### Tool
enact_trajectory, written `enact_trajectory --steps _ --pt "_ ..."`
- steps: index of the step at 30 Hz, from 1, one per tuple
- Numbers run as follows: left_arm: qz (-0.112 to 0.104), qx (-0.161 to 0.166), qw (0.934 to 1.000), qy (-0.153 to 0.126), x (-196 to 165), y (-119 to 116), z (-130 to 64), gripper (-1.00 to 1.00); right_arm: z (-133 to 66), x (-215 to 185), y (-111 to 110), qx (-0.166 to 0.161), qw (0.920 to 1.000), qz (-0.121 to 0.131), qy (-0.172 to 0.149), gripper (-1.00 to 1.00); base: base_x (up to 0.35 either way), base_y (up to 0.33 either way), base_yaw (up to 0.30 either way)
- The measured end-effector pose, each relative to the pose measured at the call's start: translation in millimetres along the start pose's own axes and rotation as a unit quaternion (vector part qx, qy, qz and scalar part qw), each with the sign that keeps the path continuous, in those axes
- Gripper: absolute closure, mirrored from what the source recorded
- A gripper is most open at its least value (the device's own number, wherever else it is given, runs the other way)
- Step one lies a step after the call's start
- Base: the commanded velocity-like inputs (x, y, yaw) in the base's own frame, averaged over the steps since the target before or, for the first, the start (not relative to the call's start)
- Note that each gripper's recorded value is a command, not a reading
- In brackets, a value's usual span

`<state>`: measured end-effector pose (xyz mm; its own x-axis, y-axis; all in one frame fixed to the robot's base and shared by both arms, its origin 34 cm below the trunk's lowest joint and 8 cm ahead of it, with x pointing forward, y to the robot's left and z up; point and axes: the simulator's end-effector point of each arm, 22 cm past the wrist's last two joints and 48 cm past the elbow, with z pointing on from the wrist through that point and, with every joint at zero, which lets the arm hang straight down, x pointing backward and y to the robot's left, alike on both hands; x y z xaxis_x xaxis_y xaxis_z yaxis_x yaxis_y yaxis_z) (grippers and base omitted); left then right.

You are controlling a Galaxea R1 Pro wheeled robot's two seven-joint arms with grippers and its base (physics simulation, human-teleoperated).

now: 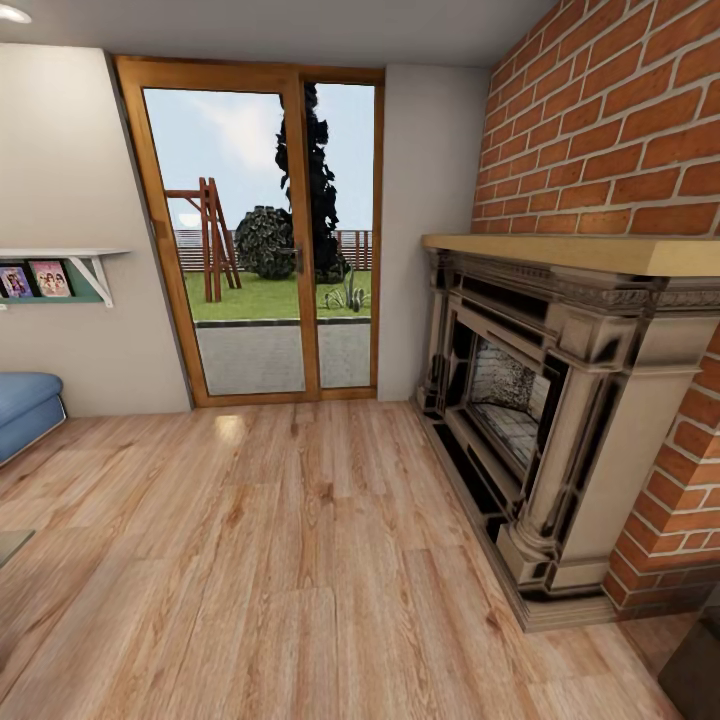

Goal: Turn on the radio receiver that's on the table in the living room.

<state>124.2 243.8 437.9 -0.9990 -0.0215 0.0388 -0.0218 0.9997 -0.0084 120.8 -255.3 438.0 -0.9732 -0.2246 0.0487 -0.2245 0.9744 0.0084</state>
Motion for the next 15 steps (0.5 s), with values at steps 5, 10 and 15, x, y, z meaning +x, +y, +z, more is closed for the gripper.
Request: enact_trajectory --steps 5,10,15 --pt "0.000 0.000 1.0000 0.000 0.0 0.0 0.0 -1.00 0.0 0.0 0.0 0.000 1.0000 0.000 0.000 -1.00 0.000 0.000 0.000" --pt "0.000 0.000 1.0000 0.000 0.0 0.0 0.0 -1.00 0.0 0.0 0.0 0.000 1.0000 0.000 0.000 -1.00 0.000 0.000 0.000" --pt "0.000 0.000 1.0000 0.000 0.0 0.0 0.0 -1.00 0.0 0.0 0.0 0.000 1.0000 0.000 0.000 -1.00 0.000 0.000 0.000"
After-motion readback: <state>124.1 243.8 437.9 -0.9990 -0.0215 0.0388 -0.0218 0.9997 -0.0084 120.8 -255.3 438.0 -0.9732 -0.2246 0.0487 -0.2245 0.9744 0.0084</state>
